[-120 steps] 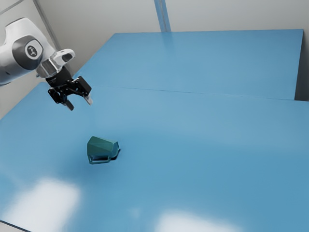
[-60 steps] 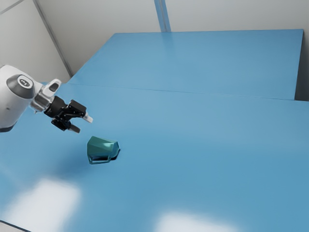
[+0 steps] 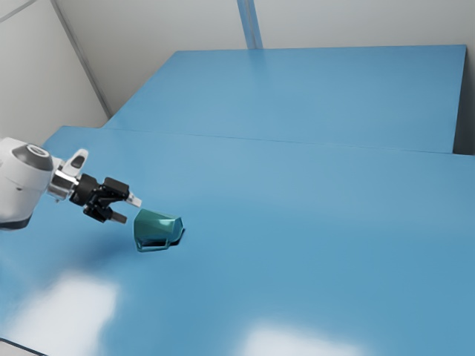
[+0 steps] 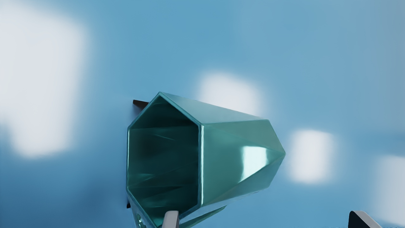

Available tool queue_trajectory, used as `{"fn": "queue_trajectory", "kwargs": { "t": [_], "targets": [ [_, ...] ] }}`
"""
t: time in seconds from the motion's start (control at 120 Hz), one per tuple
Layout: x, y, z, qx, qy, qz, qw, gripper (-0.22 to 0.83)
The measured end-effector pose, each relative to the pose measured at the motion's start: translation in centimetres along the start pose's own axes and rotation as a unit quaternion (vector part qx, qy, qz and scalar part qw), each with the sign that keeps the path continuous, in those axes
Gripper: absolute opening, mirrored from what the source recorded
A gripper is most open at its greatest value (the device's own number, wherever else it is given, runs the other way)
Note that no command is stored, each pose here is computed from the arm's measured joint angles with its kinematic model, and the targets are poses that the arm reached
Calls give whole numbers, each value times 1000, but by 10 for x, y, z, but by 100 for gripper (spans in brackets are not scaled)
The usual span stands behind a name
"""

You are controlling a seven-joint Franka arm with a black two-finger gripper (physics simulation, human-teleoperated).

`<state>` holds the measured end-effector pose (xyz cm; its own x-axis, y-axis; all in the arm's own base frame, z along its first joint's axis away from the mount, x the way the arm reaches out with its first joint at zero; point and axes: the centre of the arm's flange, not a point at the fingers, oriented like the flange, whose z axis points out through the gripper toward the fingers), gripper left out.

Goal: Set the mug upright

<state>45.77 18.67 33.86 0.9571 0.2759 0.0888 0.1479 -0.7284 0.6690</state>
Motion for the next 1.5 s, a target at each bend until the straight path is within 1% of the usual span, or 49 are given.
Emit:
{"fn": "queue_trajectory", "kwargs": {
  "t": [0.417, 0.65, 0.85, 1.358, 1.433, 1.5],
  "targets": [
    [6, -31, 31, -6, -21, 1, 1000, 59],
    [5, -43, 41, -54, -2, -12, 998, 59],
    [5, -40, 47, -80, 8, 3, 997, 59],
    [4, -28, 61, -93, 1, 48, 995, 59],
    [4, -27, 63, -93, -1, 52, 994, 57],
    [4, -27, 63, -93, -1, 54, 994, 49]
  ]
}}
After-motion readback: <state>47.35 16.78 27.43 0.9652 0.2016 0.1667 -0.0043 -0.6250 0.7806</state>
